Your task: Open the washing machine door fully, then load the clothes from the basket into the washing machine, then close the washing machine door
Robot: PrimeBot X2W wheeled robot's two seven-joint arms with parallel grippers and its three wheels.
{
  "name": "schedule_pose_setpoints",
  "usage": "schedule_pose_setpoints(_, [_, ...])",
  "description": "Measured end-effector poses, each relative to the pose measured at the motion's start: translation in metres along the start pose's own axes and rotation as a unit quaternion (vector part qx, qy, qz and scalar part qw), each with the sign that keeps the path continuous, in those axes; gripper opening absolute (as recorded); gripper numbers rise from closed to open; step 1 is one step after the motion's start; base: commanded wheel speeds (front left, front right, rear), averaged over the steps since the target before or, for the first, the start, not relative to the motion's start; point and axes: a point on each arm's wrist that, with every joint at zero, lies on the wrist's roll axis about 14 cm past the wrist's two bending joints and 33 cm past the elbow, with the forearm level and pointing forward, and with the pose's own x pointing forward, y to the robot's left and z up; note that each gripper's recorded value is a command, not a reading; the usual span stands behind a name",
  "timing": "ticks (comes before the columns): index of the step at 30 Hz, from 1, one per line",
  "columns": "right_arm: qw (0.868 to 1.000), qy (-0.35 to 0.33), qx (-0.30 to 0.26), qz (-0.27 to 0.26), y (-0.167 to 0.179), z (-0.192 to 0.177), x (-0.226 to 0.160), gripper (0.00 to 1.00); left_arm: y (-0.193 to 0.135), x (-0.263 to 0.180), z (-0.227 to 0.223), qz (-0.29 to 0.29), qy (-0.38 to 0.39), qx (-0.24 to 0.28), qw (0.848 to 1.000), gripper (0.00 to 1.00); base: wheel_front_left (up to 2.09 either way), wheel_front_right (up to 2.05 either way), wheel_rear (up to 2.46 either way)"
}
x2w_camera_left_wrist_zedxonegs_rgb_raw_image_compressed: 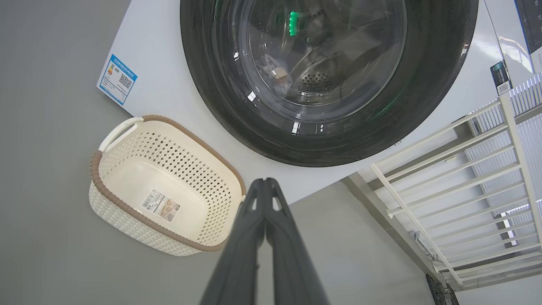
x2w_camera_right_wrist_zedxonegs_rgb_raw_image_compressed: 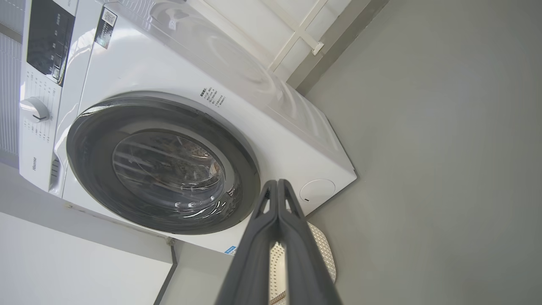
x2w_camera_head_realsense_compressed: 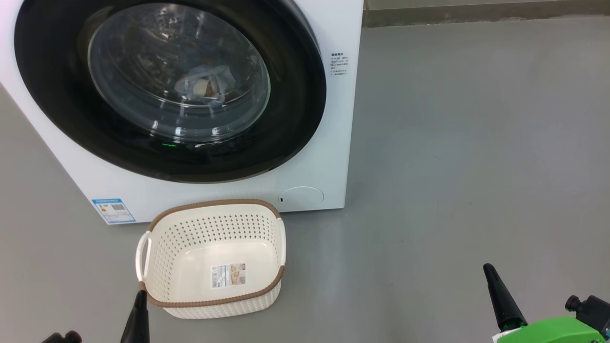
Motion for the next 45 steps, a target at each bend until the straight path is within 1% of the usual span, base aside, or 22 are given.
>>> schedule_pose_setpoints(11, [0.998,-0.006,0.060,-0.005,-0.004,0.003,0.001,0.00,-0.001,0.004,0.003,-0.001,0.002,-0.060,0.998,0.00,0.00,0.00,0.00])
schedule_pose_setpoints(23, [0.992,-0.014,0.124,-0.008,-0.007,0.008,0.003,0.00,-0.004,0.010,0.007,-0.008,0.005,-0.126,0.992,0.00,0.00,0.00,0.00])
schedule_pose_setpoints(34, [0.983,-0.026,0.184,-0.007,-0.008,0.015,0.006,0.00,-0.009,0.016,0.011,-0.019,0.005,-0.185,0.982,0.00,0.00,0.00,0.00])
schedule_pose_setpoints(45, [0.969,-0.032,0.244,-0.010,-0.014,0.017,0.006,0.00,-0.011,0.019,0.014,-0.029,0.007,-0.245,0.969,0.00,0.00,0.00,0.00])
